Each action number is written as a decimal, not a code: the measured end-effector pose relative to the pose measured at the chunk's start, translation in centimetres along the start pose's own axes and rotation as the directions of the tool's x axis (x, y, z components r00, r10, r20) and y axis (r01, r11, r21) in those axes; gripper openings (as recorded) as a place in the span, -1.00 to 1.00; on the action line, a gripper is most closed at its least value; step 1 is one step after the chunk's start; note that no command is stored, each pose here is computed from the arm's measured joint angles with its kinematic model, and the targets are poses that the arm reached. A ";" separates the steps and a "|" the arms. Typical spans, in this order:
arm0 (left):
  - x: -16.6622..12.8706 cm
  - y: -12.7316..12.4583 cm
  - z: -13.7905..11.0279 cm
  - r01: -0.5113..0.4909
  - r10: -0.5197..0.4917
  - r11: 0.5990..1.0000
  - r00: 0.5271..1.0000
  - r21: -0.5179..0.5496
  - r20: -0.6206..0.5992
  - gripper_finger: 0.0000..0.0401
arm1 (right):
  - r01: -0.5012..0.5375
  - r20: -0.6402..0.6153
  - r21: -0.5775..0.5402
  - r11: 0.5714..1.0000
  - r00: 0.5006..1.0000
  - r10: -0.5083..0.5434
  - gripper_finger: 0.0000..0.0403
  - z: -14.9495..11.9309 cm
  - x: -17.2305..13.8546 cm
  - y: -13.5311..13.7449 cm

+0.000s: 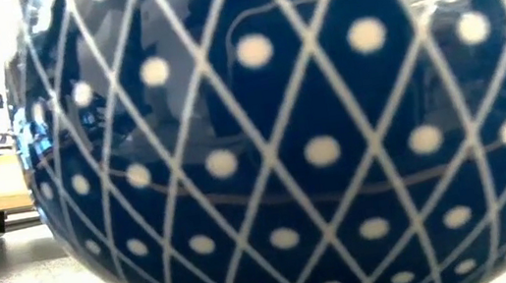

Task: Place and stack bowls onto a shelf
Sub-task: Stack the red bowl on top of the light blue bowl on the shelf, then stack the dark blue bowl on top of the red bowl on the shelf

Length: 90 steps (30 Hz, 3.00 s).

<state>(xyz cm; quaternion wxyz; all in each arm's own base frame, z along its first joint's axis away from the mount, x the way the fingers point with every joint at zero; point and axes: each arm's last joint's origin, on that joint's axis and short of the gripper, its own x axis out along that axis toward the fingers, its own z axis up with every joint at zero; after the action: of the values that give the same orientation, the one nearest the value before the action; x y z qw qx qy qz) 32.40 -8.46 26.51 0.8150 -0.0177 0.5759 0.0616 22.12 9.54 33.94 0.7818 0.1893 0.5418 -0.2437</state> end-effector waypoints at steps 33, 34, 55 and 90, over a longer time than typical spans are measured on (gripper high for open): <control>-5.2 -2.6 1.7 0.108 -0.118 0.991 0.986 0.080 0.120 -0.50 | 0.162 -0.441 0.288 0.944 0.897 -0.019 0.07 -10.9 3.8 9.2; -5.2 -2.6 1.7 0.109 -0.118 0.991 0.986 0.081 0.121 -0.50 | 0.156 -0.454 0.289 0.945 0.891 -0.008 0.07 -11.3 4.2 9.7; -5.4 -3.4 1.3 0.114 -0.131 0.984 0.984 0.138 0.122 -0.50 | 0.156 -0.534 0.303 0.940 0.845 0.032 -0.13 -15.5 9.6 14.8; -5.3 -3.5 1.5 0.121 -0.144 0.978 0.980 0.168 0.136 -0.50 | 0.019 -0.560 0.051 0.999 0.829 0.013 -0.92 -15.3 9.6 14.4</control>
<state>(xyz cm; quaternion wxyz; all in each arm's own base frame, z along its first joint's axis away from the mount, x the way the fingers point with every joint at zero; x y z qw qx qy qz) 32.46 -12.23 31.88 0.8565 0.0135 0.5146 -0.0380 21.84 28.13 20.17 0.5833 0.2726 0.7404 -0.1933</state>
